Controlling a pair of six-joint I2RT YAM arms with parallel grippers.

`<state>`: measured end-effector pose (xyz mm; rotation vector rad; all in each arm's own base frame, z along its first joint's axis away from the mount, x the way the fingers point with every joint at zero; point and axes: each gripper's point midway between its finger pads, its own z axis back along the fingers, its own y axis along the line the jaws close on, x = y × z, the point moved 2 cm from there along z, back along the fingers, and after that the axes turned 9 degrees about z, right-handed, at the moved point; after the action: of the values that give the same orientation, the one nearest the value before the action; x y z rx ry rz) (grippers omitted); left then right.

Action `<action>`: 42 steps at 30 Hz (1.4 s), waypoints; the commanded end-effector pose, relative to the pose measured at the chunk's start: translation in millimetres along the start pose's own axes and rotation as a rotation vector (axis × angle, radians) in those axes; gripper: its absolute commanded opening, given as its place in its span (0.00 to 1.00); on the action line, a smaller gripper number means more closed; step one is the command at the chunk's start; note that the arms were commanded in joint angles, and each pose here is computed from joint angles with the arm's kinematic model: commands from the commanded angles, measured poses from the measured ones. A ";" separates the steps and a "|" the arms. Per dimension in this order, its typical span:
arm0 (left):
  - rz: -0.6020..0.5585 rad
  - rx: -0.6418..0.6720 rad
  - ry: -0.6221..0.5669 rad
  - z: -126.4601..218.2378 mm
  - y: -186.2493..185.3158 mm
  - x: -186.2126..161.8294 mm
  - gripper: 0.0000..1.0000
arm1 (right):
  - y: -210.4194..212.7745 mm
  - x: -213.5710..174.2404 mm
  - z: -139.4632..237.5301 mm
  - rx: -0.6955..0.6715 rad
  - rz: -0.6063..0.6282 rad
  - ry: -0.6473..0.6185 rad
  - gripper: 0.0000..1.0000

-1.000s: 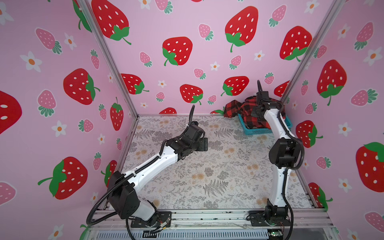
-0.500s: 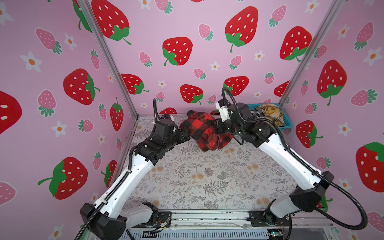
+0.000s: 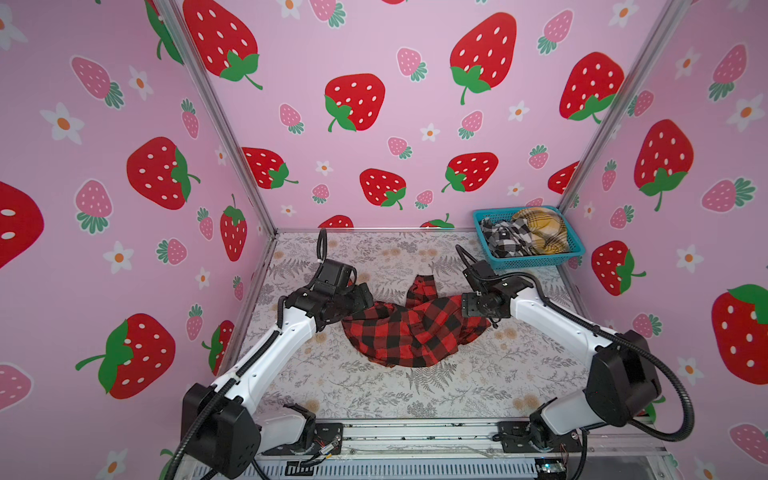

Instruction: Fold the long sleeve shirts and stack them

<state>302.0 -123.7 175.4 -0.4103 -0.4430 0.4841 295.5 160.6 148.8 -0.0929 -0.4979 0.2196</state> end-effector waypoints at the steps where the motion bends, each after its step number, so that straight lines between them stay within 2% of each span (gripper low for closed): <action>1: 0.126 0.000 0.105 -15.3 12.8 -10.7 0.92 | 19.0 2.7 29.2 0.064 0.015 -0.056 0.91; 6: 0.275 -0.002 0.167 -25.3 37.6 -17.4 0.96 | 62.7 -44.4 43.7 0.251 0.034 -0.005 0.89; 11: 0.297 0.039 0.208 -16.2 61.0 -42.8 1.00 | 91.2 -99.5 46.2 0.407 0.026 0.061 0.88; 15: 0.329 0.062 0.220 -18.4 81.0 -59.2 0.99 | 102.4 -117.4 38.3 0.496 -0.019 0.081 0.83; 17: 0.360 0.005 0.229 -22.8 75.6 -58.0 0.99 | 111.3 -113.7 36.1 0.544 -0.042 0.061 0.79; 18: 0.368 -0.027 0.227 -24.1 70.5 -55.7 0.99 | 115.6 -109.6 35.7 0.561 -0.047 0.048 0.75; 19: 0.375 -0.054 0.218 -25.6 66.0 -52.5 0.99 | 120.4 -104.9 34.5 0.574 -0.047 0.037 0.67; 21: 0.387 -0.091 0.198 -28.5 58.3 -45.1 0.99 | 119.4 -94.8 28.8 0.530 -0.042 0.025 0.34; 23: 0.396 -0.108 0.192 -33.2 52.3 -38.4 0.97 | 109.5 -73.8 27.7 0.443 -0.030 -0.012 0.12; 25: 0.400 -0.139 0.191 -37.3 43.9 -31.8 0.95 | 101.6 -40.1 37.7 0.403 -0.013 -0.084 0.03; 28: 0.361 -0.167 0.176 -35.1 26.4 -21.8 0.96 | 87.1 27.9 65.6 0.390 -0.020 -0.221 0.00; 32: 0.284 -0.169 0.149 -21.7 7.4 -21.7 1.00 | 61.9 106.5 99.5 0.419 -0.090 -0.352 0.00; 37: 0.230 -0.180 0.153 -8.6 -1.4 -47.3 0.99 | 62.8 148.0 119.8 0.523 -0.143 -0.415 0.00; 42: 0.049 -0.220 0.145 -3.6 -30.2 -73.9 0.99 | 74.0 158.0 137.2 0.628 -0.150 -0.448 0.00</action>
<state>255.8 -179.2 160.0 -0.6987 -0.3010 0.5026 355.2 260.8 317.0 0.5294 -0.8516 0.2092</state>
